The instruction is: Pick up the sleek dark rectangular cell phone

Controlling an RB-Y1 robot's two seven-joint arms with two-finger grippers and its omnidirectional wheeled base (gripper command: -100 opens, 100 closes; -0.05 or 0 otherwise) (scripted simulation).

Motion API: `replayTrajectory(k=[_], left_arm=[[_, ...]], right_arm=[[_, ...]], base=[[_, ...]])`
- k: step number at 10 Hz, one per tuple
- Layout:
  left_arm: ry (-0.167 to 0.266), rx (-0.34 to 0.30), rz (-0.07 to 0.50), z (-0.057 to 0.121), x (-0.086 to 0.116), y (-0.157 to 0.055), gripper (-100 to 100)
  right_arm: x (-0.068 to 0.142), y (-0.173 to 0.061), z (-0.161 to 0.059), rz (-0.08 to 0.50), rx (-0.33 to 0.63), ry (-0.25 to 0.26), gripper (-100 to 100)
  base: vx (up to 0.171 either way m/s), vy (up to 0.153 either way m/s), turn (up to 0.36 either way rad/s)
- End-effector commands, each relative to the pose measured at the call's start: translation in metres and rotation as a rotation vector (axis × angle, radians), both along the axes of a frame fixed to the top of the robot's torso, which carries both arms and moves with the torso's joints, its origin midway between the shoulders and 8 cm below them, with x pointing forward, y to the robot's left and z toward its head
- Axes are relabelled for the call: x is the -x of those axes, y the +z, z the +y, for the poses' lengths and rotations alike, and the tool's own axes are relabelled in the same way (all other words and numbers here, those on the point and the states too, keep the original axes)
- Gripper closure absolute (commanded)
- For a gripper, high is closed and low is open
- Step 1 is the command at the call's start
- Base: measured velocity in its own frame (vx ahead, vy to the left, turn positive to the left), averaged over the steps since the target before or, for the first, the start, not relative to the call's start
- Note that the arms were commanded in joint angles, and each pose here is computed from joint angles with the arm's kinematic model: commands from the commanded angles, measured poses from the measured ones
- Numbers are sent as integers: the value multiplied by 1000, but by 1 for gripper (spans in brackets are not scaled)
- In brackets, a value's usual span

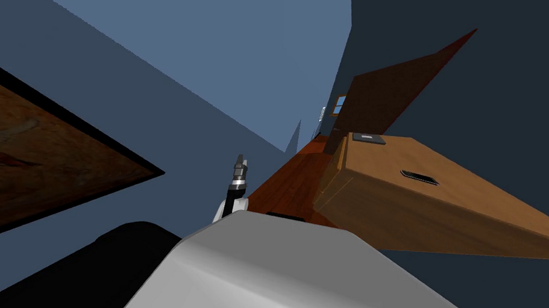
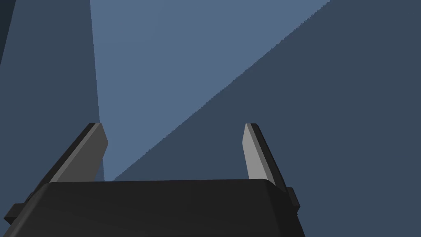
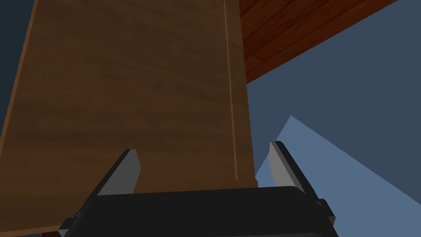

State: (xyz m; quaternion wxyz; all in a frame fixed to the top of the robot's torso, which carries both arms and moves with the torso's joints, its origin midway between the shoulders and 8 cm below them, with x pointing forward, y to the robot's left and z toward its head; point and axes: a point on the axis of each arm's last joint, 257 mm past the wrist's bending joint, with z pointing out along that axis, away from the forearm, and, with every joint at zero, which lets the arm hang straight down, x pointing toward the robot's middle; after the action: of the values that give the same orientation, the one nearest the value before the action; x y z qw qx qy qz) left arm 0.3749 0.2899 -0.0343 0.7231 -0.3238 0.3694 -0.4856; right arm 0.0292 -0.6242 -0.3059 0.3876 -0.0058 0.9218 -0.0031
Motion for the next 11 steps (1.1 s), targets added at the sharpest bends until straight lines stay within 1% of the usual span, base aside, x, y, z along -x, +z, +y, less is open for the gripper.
replayTrajectory(k=[1,2,3,4,5,6,7,8,9,10,11], left_arm=[[0,0,0,0,0,0,0],[0,0,0,0,0,0,0],[0,0,0,0,0,0,0],[0,0,0,0,0,0,0],[0,0,0,0,0,0,0],[0,0,0,0,0,0,0],[0,0,0,0,0,0,0],[0,0,0,0,0,0,0],[0,0,0,0,0,0,0],[0,0,0,0,0,0,0],[0,0,0,0,0,0,0]], right_arm=[[8,2,-12,25,24,-1,-100],[26,10,-24,90,67,41,-100],[29,13,-31,102,81,40,-100],[46,20,-39,160,114,80,-100],[47,24,-48,176,133,84,-100],[65,34,-59,239,169,119,-100],[62,37,-64,247,179,130,-100],[81,49,-75,311,214,162,-100],[75,51,-78,315,220,178,-100],[87,62,-88,368,251,213,-100],[85,64,-90,379,255,227,-100]], base=[[23,0,-5],[43,4,218],[44,-7,125],[55,-12,198],[55,-19,111],[73,-30,207],[63,-29,107],[79,-40,199],[76,-35,113],[72,-32,195],[68,-46,107]])
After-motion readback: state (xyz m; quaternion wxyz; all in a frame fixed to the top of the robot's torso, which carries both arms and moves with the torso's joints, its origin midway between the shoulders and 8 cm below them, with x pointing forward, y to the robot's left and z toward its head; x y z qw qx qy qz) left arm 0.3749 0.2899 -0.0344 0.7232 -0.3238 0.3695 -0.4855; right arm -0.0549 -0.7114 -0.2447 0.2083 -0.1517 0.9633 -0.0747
